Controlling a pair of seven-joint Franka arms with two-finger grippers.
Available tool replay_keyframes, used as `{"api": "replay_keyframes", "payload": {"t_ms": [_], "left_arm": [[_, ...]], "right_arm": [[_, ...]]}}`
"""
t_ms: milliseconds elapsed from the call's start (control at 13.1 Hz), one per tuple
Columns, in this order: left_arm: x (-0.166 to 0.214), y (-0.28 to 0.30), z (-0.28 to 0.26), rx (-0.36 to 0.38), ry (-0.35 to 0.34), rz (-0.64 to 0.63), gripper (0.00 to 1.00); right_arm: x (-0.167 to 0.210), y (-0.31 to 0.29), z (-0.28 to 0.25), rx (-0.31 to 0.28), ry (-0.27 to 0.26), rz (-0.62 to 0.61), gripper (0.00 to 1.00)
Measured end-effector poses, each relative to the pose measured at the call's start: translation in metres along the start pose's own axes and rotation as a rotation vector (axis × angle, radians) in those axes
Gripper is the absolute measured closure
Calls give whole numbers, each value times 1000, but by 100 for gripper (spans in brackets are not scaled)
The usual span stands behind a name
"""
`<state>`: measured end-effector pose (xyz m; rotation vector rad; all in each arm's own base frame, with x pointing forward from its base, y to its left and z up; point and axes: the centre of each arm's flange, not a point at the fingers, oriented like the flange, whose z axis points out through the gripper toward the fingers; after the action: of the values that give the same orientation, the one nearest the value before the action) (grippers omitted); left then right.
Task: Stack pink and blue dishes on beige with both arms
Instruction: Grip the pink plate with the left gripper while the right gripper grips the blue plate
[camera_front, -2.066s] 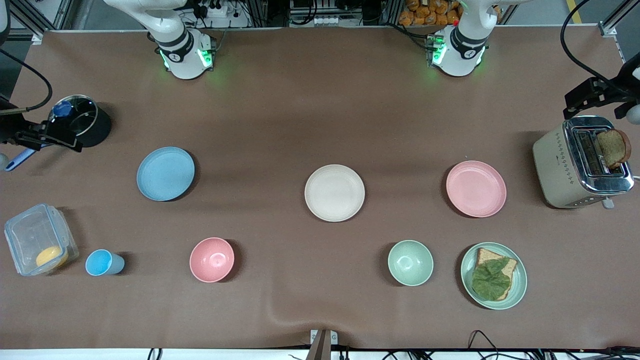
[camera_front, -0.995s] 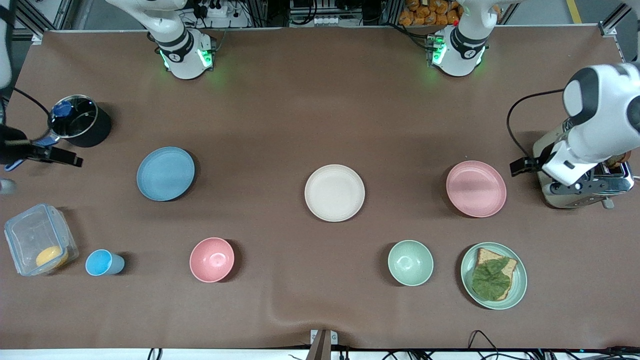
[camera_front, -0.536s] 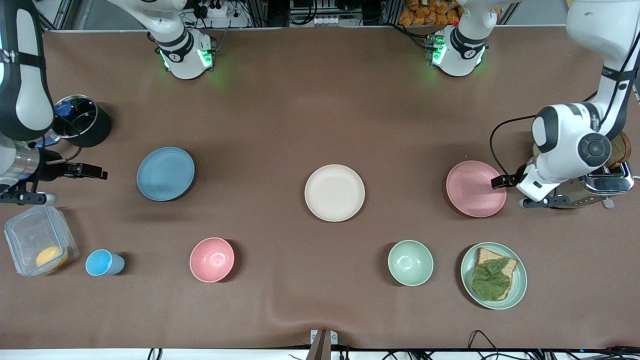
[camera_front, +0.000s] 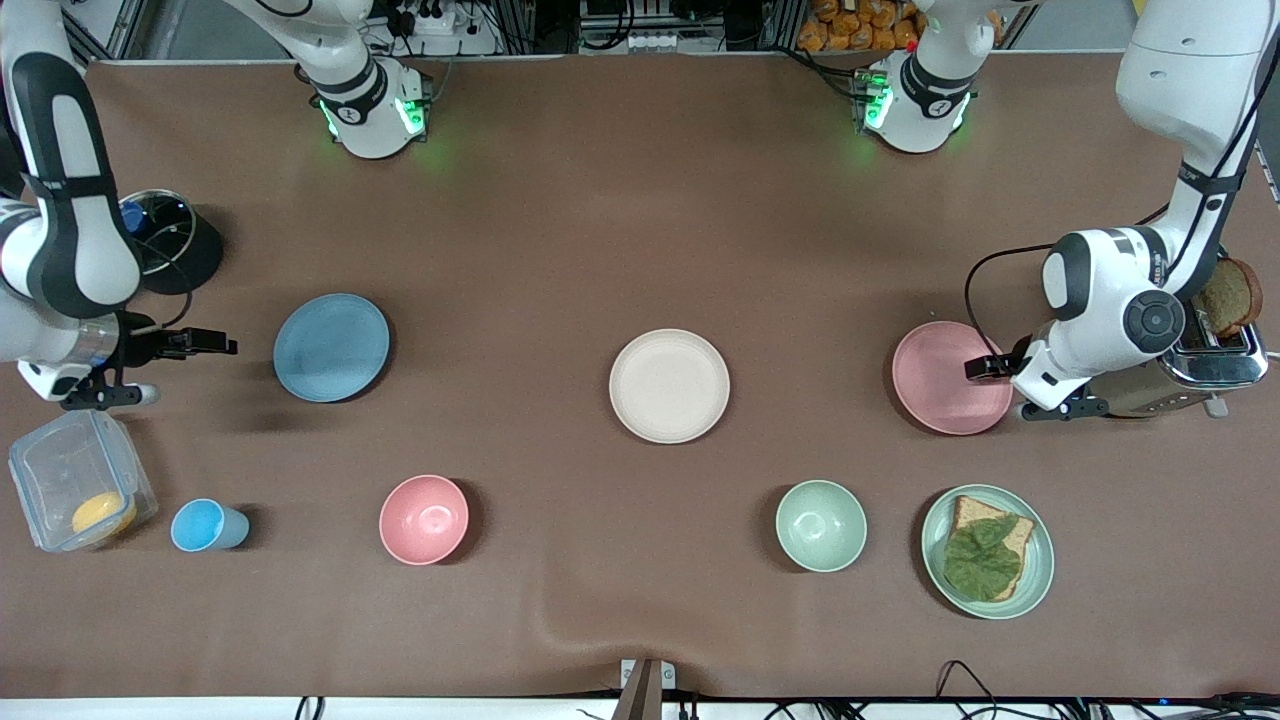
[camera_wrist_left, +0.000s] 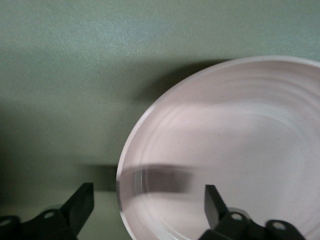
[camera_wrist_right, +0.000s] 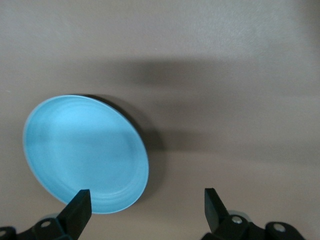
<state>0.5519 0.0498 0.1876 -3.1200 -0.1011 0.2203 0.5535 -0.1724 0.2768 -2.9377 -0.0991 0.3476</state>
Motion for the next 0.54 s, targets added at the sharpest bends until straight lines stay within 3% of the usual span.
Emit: {"api": "replay_keyframes", "payload": {"t_ms": [230, 536], "left_arm": [[0, 0, 1, 0, -1, -1, 10], [0, -8, 1, -2, -1, -15, 56]], "right_arm": [[2, 7, 46, 13, -37, -65, 0], [3, 9, 80, 40, -80, -94, 0]]}}
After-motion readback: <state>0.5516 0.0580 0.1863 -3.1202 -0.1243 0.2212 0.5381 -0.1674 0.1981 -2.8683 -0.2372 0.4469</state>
